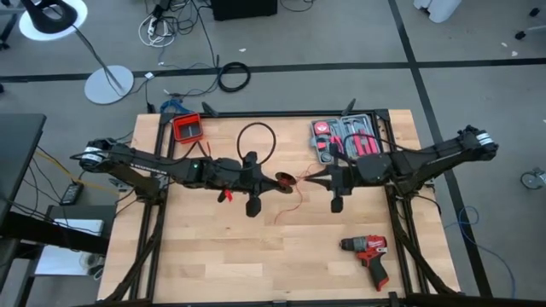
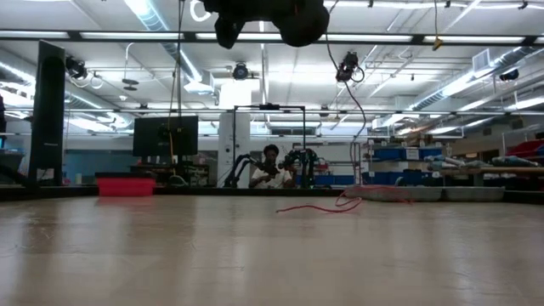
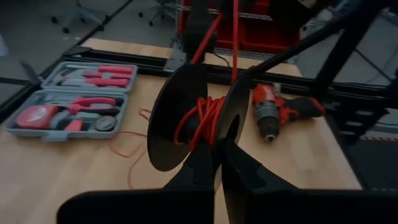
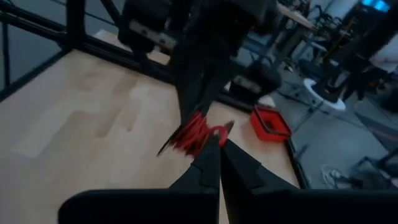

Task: Coil cords
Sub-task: Coil the red wire onto the black spool

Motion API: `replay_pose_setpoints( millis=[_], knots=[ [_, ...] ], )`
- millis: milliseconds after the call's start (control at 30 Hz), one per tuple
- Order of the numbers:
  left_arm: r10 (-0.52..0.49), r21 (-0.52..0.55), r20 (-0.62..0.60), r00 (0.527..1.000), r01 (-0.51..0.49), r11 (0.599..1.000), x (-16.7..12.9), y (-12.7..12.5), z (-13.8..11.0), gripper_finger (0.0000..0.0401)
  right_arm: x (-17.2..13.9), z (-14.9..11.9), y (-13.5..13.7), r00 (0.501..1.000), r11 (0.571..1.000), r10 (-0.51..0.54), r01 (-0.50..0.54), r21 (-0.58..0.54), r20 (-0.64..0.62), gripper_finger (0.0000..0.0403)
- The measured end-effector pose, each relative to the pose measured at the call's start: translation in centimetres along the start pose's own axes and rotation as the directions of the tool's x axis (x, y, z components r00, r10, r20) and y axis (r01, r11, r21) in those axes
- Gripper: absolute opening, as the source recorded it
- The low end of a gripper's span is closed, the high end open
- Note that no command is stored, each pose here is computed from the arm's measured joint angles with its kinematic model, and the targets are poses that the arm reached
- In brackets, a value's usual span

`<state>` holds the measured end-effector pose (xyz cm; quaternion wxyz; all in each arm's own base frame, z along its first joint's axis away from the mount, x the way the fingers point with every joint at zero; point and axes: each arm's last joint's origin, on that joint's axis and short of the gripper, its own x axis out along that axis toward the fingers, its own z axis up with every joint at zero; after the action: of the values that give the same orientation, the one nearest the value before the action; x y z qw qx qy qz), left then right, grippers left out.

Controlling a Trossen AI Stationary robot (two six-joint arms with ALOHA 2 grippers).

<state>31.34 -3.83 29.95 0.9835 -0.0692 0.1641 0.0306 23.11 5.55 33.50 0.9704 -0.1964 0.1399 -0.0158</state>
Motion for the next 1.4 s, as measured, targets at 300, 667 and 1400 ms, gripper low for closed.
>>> replay_pose_setpoints(
  millis=[300, 667, 1400],
  knots=[
    [-0.092, -0.038, -0.036, 0.995, 0.09, 0.995, 1.4, -0.8, -1.0, 0.0009, 3.0, 0.7, -1.1, 0.999, 0.996, 0.054, -0.054, -0.078, 0.001, 0.0],
    [-0.273, 0.051, 0.008, 0.962, 0.272, 0.961, 2.5, -1.5, -1.0, 0.0009, 5.7, -0.4, -1.7, 0.972, 0.971, 0.231, -0.228, -0.073, 0.048, 0.0],
    [-0.411, 0.36, 0.228, 0.883, 0.316, 0.878, 2.0, -2.1, 1.3, 0.0009, 5.6, 0.2, -1.6, 0.914, 0.917, 0.371, -0.388, 0.091, 0.161, 0.0004]
  ],
)
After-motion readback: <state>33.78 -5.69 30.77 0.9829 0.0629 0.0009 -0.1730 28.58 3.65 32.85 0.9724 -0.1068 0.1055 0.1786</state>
